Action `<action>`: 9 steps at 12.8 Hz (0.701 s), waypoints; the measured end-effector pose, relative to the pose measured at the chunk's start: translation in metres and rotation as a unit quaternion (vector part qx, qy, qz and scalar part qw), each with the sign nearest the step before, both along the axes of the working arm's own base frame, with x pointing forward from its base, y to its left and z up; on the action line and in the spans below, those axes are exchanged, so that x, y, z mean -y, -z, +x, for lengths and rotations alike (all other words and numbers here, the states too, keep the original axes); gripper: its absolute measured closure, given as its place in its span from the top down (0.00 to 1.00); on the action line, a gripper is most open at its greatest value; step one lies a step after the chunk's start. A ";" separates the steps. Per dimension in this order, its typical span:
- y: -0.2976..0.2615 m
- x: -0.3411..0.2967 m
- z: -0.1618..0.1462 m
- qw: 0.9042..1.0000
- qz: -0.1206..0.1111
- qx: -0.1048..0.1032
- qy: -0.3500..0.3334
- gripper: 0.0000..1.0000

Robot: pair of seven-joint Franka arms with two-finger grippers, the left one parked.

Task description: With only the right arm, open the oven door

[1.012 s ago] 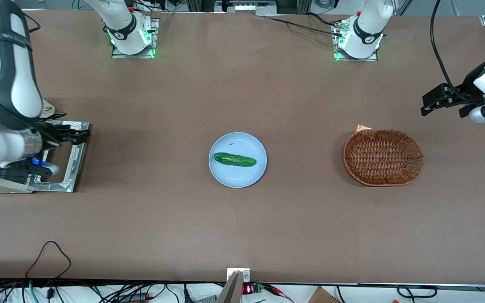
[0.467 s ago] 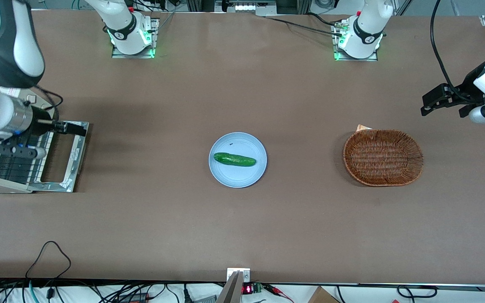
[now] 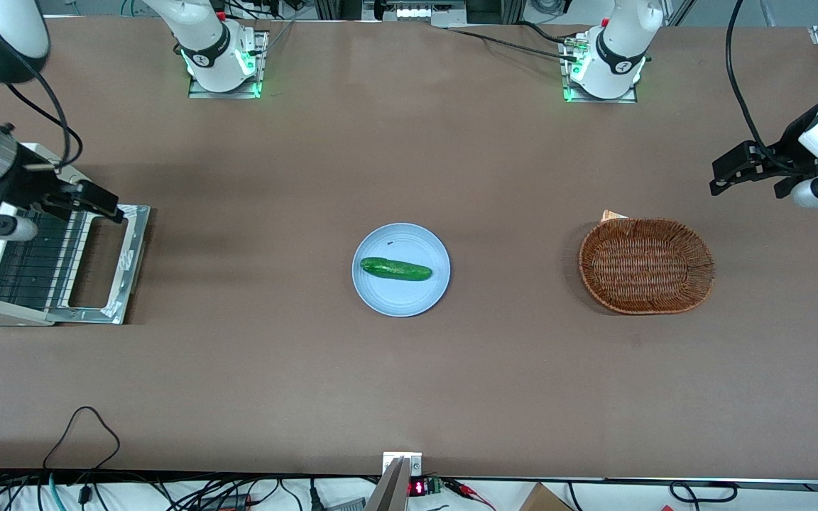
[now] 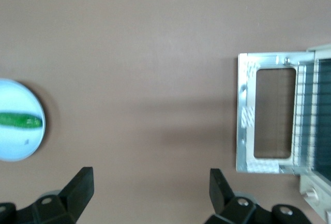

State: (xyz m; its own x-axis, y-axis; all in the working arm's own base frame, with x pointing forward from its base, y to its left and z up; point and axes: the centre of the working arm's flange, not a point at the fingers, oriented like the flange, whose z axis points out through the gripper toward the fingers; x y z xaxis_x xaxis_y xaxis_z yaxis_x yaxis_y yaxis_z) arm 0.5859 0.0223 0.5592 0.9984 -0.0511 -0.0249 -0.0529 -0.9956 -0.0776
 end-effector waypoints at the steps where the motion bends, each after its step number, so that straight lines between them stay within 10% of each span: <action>1: -0.007 0.002 -0.004 1.000 0.000 -0.008 -0.002 1.00; 9: 0.000 0.016 -0.002 1.000 -0.006 -0.016 0.005 1.00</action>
